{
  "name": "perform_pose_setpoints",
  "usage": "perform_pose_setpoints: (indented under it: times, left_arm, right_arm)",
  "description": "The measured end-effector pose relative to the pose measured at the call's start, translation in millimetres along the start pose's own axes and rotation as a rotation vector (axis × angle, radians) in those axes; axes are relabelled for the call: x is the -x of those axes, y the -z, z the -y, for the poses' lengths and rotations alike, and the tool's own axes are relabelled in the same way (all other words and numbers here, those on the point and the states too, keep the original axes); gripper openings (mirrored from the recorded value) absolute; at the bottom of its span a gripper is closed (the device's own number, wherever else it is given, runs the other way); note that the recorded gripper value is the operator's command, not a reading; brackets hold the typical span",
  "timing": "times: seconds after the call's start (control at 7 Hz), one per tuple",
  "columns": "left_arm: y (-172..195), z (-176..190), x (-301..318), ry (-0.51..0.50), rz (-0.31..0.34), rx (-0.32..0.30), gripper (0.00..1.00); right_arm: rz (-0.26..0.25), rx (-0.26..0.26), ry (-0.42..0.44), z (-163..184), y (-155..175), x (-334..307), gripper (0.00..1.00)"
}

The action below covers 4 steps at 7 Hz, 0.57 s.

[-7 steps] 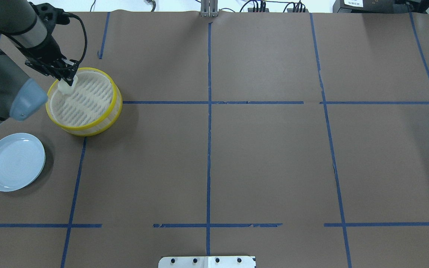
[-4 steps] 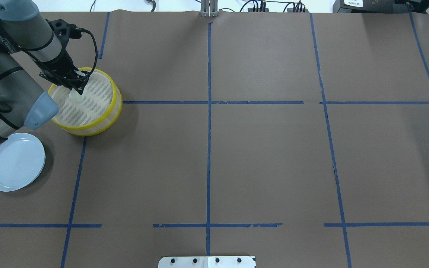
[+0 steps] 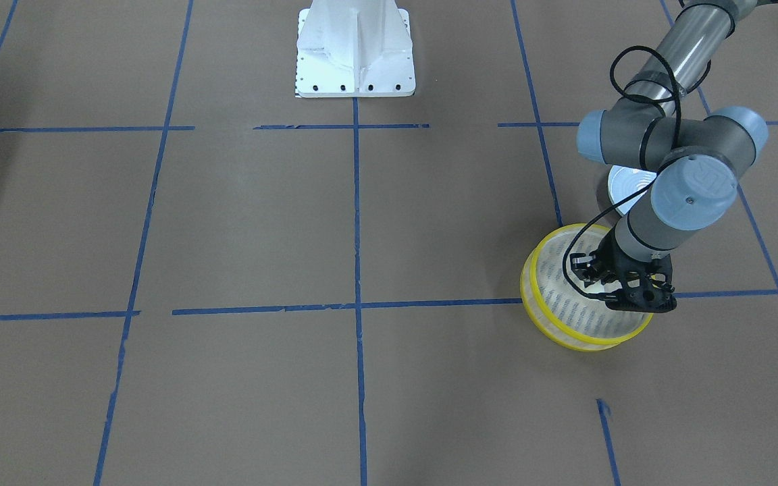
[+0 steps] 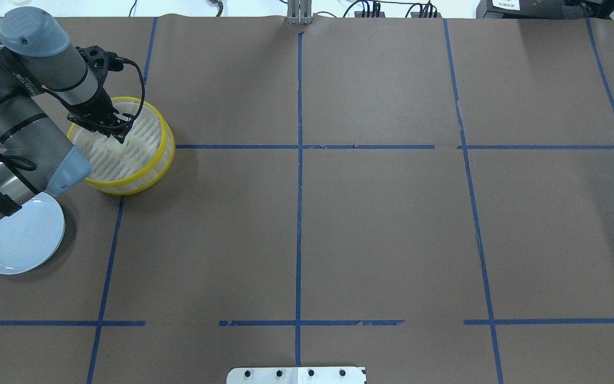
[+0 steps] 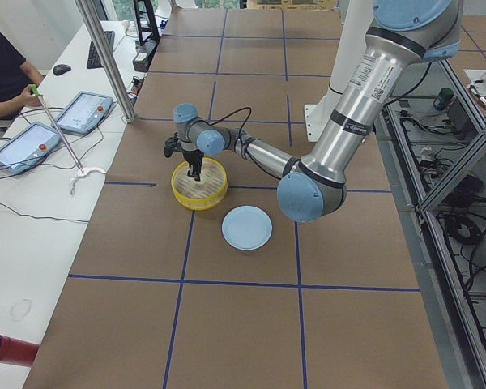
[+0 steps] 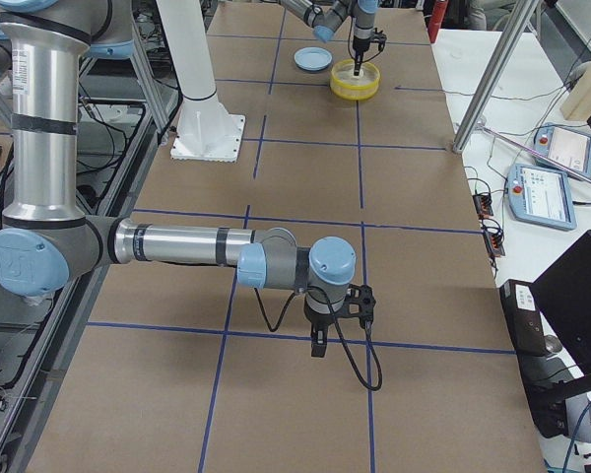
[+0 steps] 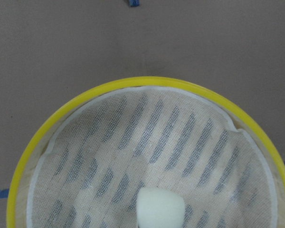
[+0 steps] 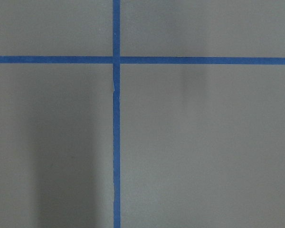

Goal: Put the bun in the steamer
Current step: 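Lower the held bun into the cloth-lined steamer with the left gripper, then open the left gripper and raise it away from the steamer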

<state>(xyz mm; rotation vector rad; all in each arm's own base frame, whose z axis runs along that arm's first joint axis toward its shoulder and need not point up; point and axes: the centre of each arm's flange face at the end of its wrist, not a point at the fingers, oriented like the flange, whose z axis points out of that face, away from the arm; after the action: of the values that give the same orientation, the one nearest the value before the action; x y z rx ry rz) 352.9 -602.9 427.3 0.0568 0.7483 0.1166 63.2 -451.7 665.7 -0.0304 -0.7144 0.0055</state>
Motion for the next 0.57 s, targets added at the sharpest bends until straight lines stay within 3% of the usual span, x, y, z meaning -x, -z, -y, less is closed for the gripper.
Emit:
perform_pose_setpoints:
  times: [0.14,0.29,0.57]
  left_arm:
    - [-2.5,-0.6,-1.9,0.001,-0.004,-0.003,0.94]
    - [-3.3,-0.7,-2.6,0.001,-0.004,-0.007,1.0]
    - [-3.0,-0.7,-3.0,-0.001,0.004,-0.017,1.0]
  right_arm:
    - [0.0,0.0,0.0,0.0,0.1,-0.1,1.0]
    - [0.0,0.0,-0.001,-0.1,0.2,-0.3,1.0]
    - [0.0,0.0,0.0,0.0,0.1,-0.2,1.0]
